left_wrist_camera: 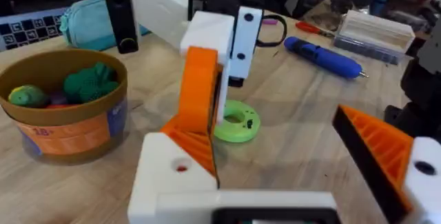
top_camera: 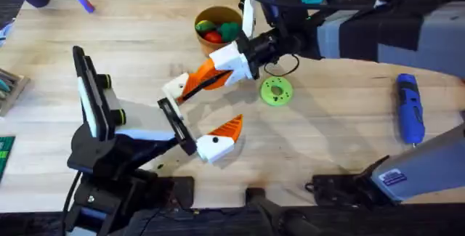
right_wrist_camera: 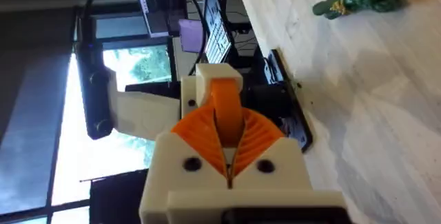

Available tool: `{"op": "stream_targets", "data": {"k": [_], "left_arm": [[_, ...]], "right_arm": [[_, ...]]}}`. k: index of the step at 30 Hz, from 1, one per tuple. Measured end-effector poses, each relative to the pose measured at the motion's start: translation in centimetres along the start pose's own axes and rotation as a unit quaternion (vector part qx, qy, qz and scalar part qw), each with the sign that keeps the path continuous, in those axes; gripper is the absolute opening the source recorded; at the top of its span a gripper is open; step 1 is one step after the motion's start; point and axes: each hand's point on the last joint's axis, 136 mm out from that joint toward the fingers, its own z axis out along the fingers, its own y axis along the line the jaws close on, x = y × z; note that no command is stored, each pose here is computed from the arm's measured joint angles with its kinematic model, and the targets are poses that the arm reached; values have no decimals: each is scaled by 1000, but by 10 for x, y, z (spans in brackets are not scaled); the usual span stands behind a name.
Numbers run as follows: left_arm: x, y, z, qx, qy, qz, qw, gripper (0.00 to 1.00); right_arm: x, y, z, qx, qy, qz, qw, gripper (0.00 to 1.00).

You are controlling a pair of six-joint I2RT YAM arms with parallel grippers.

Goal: Pick up the gripper from the table and insert it into the empty holder that is missing its gripper. Then pick up a screw, insert it into the mounting hole, and use the screwdriver to tighten it. Finally, clean up the table by picking up the vegetable and placing it into the bucket.

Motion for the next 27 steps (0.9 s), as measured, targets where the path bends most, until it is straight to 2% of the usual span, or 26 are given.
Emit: {"op": "stream_targets", "data": {"k": [5, 8, 10, 15, 23, 27], "left_arm": [[0, 0, 0, 0, 0, 0, 1000, 995], [0, 0, 0, 0, 0, 1, 1000, 995], [0, -2, 0, 6, 0, 3, 1000, 995], [1, -6, 0, 17, 2, 5, 1000, 995], [1, -6, 0, 17, 2, 9, 1000, 995], [1, -6, 0, 17, 2, 13, 1000, 995]], "right_arm": [[0, 0, 0, 0, 0, 1, 1000, 21], [0, -1, 0, 2, -1, 4, 1000, 139], [1, -1, 3, 3, 2, 3, 1000, 179], [4, -1, 8, 7, 7, 2, 1000, 221], [4, -2, 8, 10, 5, 3, 1000, 365], [3, -2, 8, 10, 4, 4, 1000, 400]]}}
